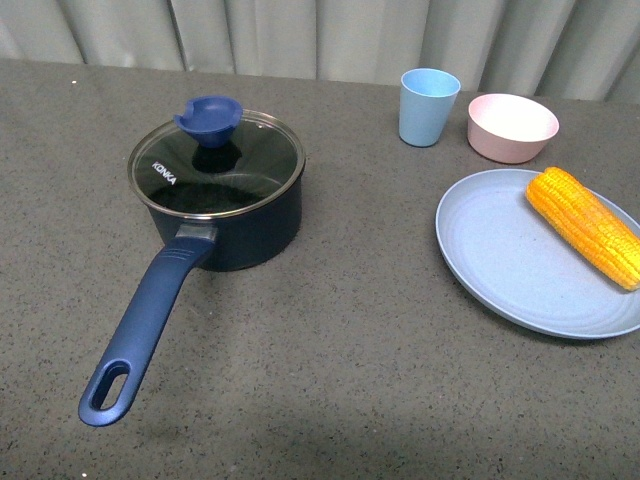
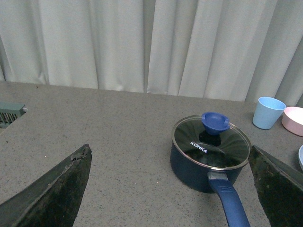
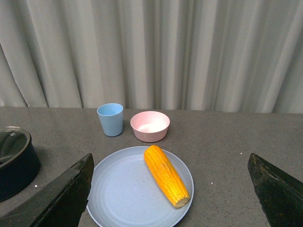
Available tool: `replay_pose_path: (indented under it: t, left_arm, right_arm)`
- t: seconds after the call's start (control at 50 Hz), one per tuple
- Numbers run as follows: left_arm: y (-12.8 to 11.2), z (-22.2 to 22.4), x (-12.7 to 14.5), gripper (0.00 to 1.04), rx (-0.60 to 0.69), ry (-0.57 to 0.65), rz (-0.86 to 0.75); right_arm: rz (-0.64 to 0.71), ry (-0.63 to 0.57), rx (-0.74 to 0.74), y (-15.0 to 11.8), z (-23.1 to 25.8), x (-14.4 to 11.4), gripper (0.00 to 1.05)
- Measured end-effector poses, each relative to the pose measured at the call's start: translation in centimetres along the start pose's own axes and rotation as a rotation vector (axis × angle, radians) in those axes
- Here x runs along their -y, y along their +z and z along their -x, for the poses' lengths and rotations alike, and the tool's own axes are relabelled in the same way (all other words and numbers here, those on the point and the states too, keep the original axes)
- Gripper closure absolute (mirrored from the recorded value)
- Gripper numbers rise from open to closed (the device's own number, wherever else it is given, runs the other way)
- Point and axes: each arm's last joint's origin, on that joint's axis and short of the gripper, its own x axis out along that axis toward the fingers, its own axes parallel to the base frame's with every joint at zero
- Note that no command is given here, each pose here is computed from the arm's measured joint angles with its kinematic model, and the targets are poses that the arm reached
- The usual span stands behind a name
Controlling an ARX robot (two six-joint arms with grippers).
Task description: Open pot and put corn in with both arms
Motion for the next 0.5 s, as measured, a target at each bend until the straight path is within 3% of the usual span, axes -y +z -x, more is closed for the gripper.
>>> replay_pose_path:
  t: [0.3, 0.42, 0.5]
  left_arm:
    - [0.00, 0.00, 0.00, 0.07, 0.000, 0.000, 0.000]
    - [-0.32, -0.04, -0.16, 0.07, -0.031, 0.108, 0.069]
    - [-0.30, -0.20, -0.01, 0.07, -0.034, 0.110, 0.091]
  right_arm:
    - [0.000, 0.000, 0.000, 0.00, 0.00, 0.00, 0.09]
    - [0.000, 0.000, 0.000, 0.00, 0.00, 0.00, 0.09]
    - [0.000, 0.000, 0.000, 0.00, 0.00, 0.00, 0.09]
